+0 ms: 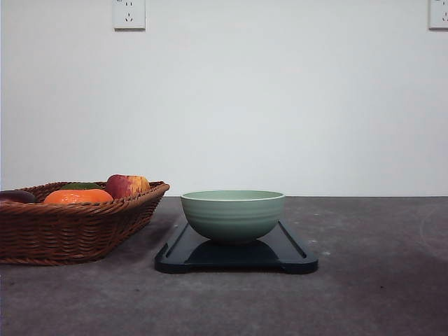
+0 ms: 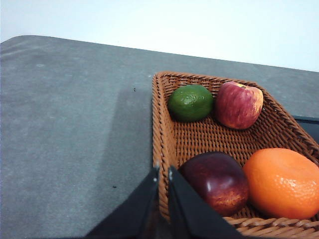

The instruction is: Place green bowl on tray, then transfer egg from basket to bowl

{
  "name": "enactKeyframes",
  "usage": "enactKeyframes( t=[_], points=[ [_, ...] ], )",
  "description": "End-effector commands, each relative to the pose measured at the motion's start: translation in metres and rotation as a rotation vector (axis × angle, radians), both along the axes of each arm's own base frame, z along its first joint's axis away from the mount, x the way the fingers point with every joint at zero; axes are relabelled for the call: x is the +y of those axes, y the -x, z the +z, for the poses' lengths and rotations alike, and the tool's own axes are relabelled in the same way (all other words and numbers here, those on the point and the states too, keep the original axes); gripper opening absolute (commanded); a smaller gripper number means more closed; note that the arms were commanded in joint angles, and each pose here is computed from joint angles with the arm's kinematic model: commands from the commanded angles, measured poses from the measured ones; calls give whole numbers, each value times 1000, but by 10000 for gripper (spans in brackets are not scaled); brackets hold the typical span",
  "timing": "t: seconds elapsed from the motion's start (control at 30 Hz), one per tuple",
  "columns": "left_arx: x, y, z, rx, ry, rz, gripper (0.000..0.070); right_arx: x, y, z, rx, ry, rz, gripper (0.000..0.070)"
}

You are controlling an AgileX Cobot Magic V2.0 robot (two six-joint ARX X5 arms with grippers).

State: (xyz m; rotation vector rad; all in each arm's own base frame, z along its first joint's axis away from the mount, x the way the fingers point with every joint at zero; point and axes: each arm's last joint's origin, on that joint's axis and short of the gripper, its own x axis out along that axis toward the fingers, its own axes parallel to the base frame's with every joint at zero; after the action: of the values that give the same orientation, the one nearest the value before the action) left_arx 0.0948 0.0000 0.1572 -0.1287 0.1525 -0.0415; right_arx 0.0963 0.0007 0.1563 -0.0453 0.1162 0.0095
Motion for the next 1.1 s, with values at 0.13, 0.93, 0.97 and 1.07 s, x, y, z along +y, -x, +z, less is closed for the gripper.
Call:
enactKeyframes(
  t=[0.13, 0.93, 0.97, 1.07],
  points=[
    [0, -1, -7, 21, 0, 4, 20, 0, 0, 2, -26, -13, 2, 28],
    [0, -1, -7, 21, 0, 4, 20, 0, 0, 2, -26, -13, 2, 28],
    [0, -1, -7, 21, 0, 4, 20, 0, 0, 2, -26, -13, 2, 28],
    [0, -1, -7, 21, 0, 4, 20, 0, 0, 2, -26, -13, 2, 28]
  ],
)
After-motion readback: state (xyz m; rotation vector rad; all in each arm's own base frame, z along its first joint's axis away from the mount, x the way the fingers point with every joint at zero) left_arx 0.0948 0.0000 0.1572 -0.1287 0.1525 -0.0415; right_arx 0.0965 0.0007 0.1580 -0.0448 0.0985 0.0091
